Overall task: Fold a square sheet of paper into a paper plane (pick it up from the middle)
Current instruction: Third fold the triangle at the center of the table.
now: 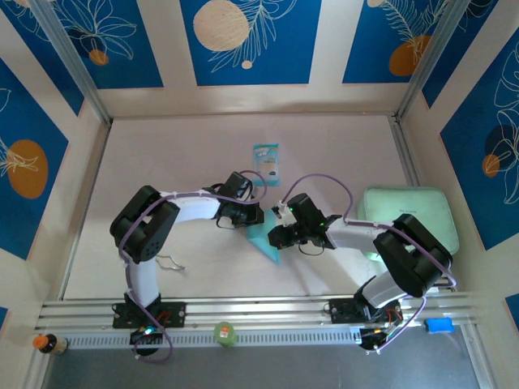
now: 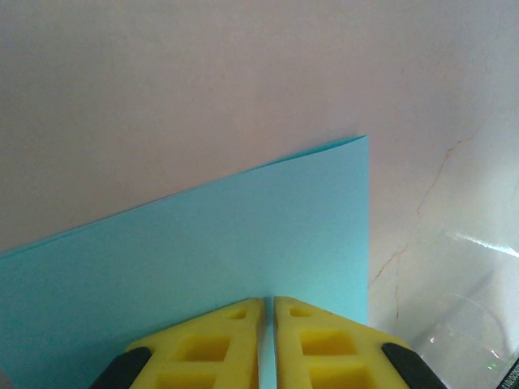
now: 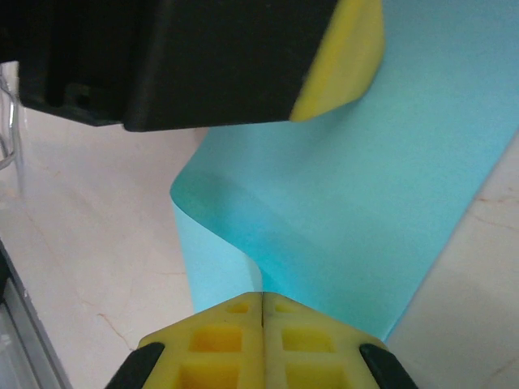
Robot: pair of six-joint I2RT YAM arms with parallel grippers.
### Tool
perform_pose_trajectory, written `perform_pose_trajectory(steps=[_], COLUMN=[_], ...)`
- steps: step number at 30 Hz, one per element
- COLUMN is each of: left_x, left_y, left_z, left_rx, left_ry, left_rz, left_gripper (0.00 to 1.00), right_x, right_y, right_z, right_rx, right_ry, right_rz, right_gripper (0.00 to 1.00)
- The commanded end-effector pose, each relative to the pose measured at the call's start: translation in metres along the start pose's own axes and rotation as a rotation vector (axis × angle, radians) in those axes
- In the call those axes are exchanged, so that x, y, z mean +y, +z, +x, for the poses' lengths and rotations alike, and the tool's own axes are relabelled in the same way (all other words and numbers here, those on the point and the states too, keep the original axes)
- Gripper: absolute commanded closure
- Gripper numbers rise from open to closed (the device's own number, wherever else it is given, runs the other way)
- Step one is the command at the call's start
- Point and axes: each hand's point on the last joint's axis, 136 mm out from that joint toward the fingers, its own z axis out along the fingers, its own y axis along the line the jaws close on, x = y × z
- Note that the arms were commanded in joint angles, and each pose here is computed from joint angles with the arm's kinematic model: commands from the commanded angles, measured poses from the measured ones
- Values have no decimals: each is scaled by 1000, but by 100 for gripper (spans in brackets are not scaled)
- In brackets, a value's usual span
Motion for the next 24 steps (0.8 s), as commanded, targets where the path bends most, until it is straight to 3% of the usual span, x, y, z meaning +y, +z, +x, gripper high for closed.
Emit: perform_pose_trajectory(steps=[1,24], left_x=[22,22], left_y=[0,2], left_z=[12,13], left_rx=[26,22], left_ry=[-29,-39], left_rz=[-64,-54], left_gripper=[86,86], right_x=[-6,-13], right_y=[2,4], right_z=[-2,-3], right_rx=[6,13], right_ry=[16,20], right_rz=[34,78], right_gripper=[100,100])
